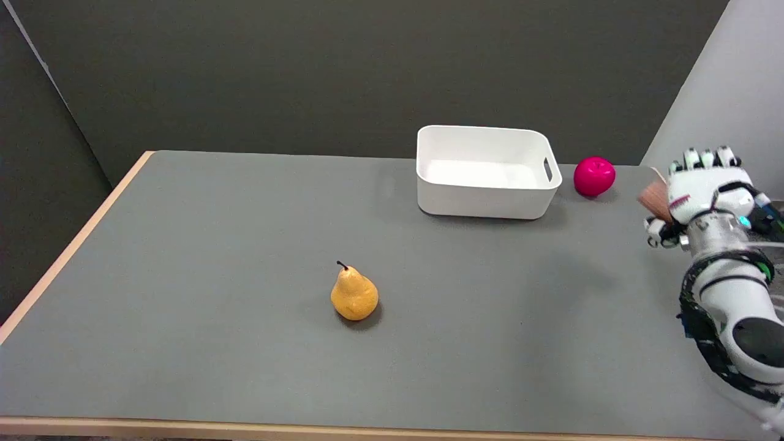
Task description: Place the wooden cylinder in the white box.
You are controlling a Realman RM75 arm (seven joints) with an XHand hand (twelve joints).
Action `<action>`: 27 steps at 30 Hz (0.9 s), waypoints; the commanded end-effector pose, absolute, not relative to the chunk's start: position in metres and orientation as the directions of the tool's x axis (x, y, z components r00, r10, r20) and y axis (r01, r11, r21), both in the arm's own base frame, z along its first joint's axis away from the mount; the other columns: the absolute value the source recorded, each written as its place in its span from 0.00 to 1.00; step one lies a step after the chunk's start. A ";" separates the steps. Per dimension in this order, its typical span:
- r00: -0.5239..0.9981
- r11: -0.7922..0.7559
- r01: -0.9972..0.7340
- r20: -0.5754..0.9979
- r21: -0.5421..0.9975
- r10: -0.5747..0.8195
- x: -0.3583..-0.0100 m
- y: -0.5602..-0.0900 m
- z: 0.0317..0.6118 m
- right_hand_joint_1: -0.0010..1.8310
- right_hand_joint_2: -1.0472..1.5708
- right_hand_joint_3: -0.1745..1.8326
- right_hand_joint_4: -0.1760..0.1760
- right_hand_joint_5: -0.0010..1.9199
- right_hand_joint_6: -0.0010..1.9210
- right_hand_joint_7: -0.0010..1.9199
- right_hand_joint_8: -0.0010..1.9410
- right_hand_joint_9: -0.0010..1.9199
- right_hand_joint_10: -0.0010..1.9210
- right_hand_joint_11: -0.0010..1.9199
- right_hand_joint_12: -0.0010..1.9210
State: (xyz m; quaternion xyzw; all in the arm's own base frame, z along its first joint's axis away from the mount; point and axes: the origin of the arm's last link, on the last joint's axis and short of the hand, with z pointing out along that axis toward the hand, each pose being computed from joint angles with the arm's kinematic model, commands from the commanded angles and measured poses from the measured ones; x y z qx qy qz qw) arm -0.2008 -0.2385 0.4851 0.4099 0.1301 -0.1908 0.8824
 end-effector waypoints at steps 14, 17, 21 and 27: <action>0.916 0.370 0.292 -0.369 0.882 0.158 -0.125 -0.408 0.409 0.47 0.79 0.46 0.55 0.31 0.95 0.00 1.00 0.02 1.00 0.00 1.00; 0.933 0.344 0.252 -0.322 0.904 0.163 -0.127 -0.433 0.399 0.47 0.79 0.46 0.55 0.31 0.94 0.00 1.00 0.01 1.00 0.00 1.00; 0.955 0.306 0.203 -0.257 0.930 0.147 -0.136 -0.465 0.384 0.47 0.80 0.45 0.50 0.31 0.95 0.00 1.00 0.01 1.00 0.00 1.00; 0.988 0.309 0.132 -0.151 0.942 0.037 -0.175 -0.509 0.373 0.46 0.81 0.44 0.48 0.30 0.96 0.00 1.00 0.00 1.00 0.00 1.00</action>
